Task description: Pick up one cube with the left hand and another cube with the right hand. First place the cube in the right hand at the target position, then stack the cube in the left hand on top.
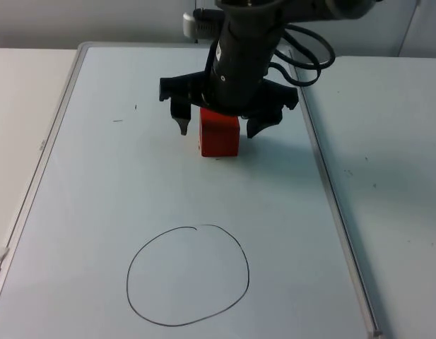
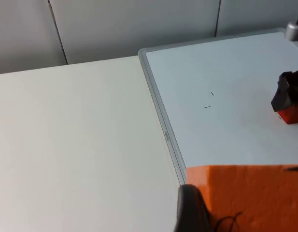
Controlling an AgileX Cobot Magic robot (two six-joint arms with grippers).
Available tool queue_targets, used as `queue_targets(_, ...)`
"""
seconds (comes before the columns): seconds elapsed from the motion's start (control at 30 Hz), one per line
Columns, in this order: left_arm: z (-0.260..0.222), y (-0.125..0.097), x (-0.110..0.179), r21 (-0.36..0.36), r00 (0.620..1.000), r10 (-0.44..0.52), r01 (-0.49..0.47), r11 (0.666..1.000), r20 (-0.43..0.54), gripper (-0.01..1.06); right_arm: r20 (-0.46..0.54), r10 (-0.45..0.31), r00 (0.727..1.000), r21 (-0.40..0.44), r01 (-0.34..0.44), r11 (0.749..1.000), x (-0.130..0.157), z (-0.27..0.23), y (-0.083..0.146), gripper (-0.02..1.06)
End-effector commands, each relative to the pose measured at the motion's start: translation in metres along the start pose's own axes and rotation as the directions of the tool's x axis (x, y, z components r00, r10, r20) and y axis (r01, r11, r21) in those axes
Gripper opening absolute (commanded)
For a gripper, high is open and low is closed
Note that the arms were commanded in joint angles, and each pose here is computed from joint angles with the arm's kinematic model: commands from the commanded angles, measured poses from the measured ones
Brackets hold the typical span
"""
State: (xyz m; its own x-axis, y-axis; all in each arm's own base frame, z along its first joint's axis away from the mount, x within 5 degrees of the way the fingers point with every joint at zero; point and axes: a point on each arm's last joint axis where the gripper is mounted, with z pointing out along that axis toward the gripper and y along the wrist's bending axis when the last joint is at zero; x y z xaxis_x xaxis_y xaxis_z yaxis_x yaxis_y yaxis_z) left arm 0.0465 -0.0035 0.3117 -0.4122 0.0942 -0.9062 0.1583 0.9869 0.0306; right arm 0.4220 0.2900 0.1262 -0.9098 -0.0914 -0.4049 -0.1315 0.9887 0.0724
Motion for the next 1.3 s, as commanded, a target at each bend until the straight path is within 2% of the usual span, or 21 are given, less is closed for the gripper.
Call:
queue_targets(0.0,-0.001,0.0,0.0,0.007,1.0,0.001,-0.001,1.0,0.018,0.0,0.029,-0.002,1.0,-0.004,0.002,1.0,-0.004,-0.003,0.001,0.83)
queue_targets(0.03,-0.001,0.0,0.0,0.007,1.0,0.001,-0.001,1.0,0.018,0.0,0.032,-0.003,0.999,0.0,0.003,1.0,-0.005,-0.003,0.0,0.81)
queue_targets(0.1,-0.001,0.0,0.0,0.007,1.0,0.001,-0.001,1.0,0.018,0.0,0.033,-0.005,0.999,0.001,0.005,1.0,-0.005,-0.003,0.0,0.69)
queue_targets(0.13,-0.001,0.0,0.0,0.007,1.0,0.001,-0.001,1.0,0.018,0.0,0.033,-0.005,0.999,0.001,0.005,1.0,-0.005,-0.003,0.0,0.69)
queue_targets(0.23,-0.001,0.0,0.0,0.007,1.0,0.002,-0.002,1.0,0.018,0.0,0.038,-0.006,0.999,0.013,0.005,1.0,-0.005,-0.003,-0.001,0.45)
queue_targets(0.3,-0.001,0.0,0.0,0.007,1.0,0.002,-0.002,1.0,0.018,0.0,0.032,0.006,0.999,0.018,-0.006,1.0,-0.005,-0.003,-0.001,0.26)
queue_targets(0.33,-0.001,0.0,0.0,0.007,1.0,0.002,-0.002,1.0,0.018,0.0,0.032,0.006,0.999,0.018,-0.006,1.0,-0.005,-0.003,-0.001,0.26)
queue_targets(0.4,-0.001,0.0,0.0,0.007,1.0,0.002,-0.002,1.0,0.018,0.0,0.035,0.004,0.999,0.02,-0.005,1.0,-0.006,-0.008,-0.001,0.05)
queue_targets(0.43,-0.001,0.0,0.0,0.007,1.0,0.002,-0.002,1.0,0.018,0.0,0.055,-0.001,0.998,0.011,0.0,1.0,-0.011,-0.019,-0.001,0.0)
queue_targets(0.5,-0.001,0.0,0.0,0.007,1.0,0.002,-0.002,1.0,0.018,0.0,0.07,-0.018,0.997,0.005,0.018,1.0,-0.014,-0.027,-0.001,0.0)
queue_targets(0.63,-0.001,0.0,0.0,0.007,1.0,0.004,-0.004,1.0,0.018,0.0,0.196,-0.11,0.975,-0.006,0.113,0.994,-0.035,-0.094,-0.002,0.0)
queue_targets(0.67,-0.001,0.0,0.0,0.007,1.0,0.004,-0.004,1.0,0.018,0.0,0.196,-0.11,0.975,-0.006,0.113,0.994,-0.035,-0.094,-0.002,0.0)
queue_targets(0.8,-0.001,0.0,0.0,0.007,1.0,0.004,-0.004,1.0,0.016,0.0,0.351,-0.188,0.917,-0.007,0.204,0.979,-0.049,-0.194,-0.013,0.0)
queue_targets(0.83,-0.001,0.0,0.0,0.007,1.0,0.004,-0.004,1.0,0.016,0.0,0.351,-0.188,0.917,-0.007,0.204,0.979,-0.049,-0.194,-0.013,0.0)
queue_targets(0.87,-0.001,0.0,0.0,0.007,1.0,0.004,-0.004,1.0,0.016,0.0,0.39,-0.206,0.898,-0.004,0.226,0.974,-0.049,-0.222,-0.017,0.0)
queue_targets(0.97,-0.001,0.0,0.0,0.007,1.0,0.004,-0.004,1.0,0.016,0.0,0.501,-0.244,0.83,0.005,0.279,0.96,-0.04,-0.308,-0.035,0.0)
queue_targets(1.0,-0.001,0.0,0.0,0.007,1.0,0.004,-0.004,1.0,0.016,0.0,0.501,-0.244,0.83,0.005,0.279,0.96,-0.04,-0.308,-0.035,0.0)
queue_targets(1.1,-0.001,0.0,0.0,0.007,1.0,0.004,-0.004,1.0,0.016,0.0,0.552,-0.268,0.79,0.028,0.304,0.952,-0.023,-0.365,-0.054,0.0)
queue_targets(1.17,-0.001,0.0,0.0,0.006,1.0,0.005,-0.006,1.0,0.015,0.0,0.564,-0.288,0.774,0.031,0.328,0.944,-0.008,-0.397,-0.065,0.0)
queue_targets(1.2,-0.001,0.0,0.0,0.006,1.0,0.005,-0.006,1.0,0.015,0.0,0.564,-0.288,0.774,0.031,0.328,0.944,-0.008,-0.397,-0.065,0.0)
queue_targets(1.27,0.0,0.0,0.001,0.006,1.0,0.006,-0.006,1.0,0.011,0.0,0.575,-0.307,0.758,0.013,0.367,0.93,0.007,-0.419,-0.072,0.0)
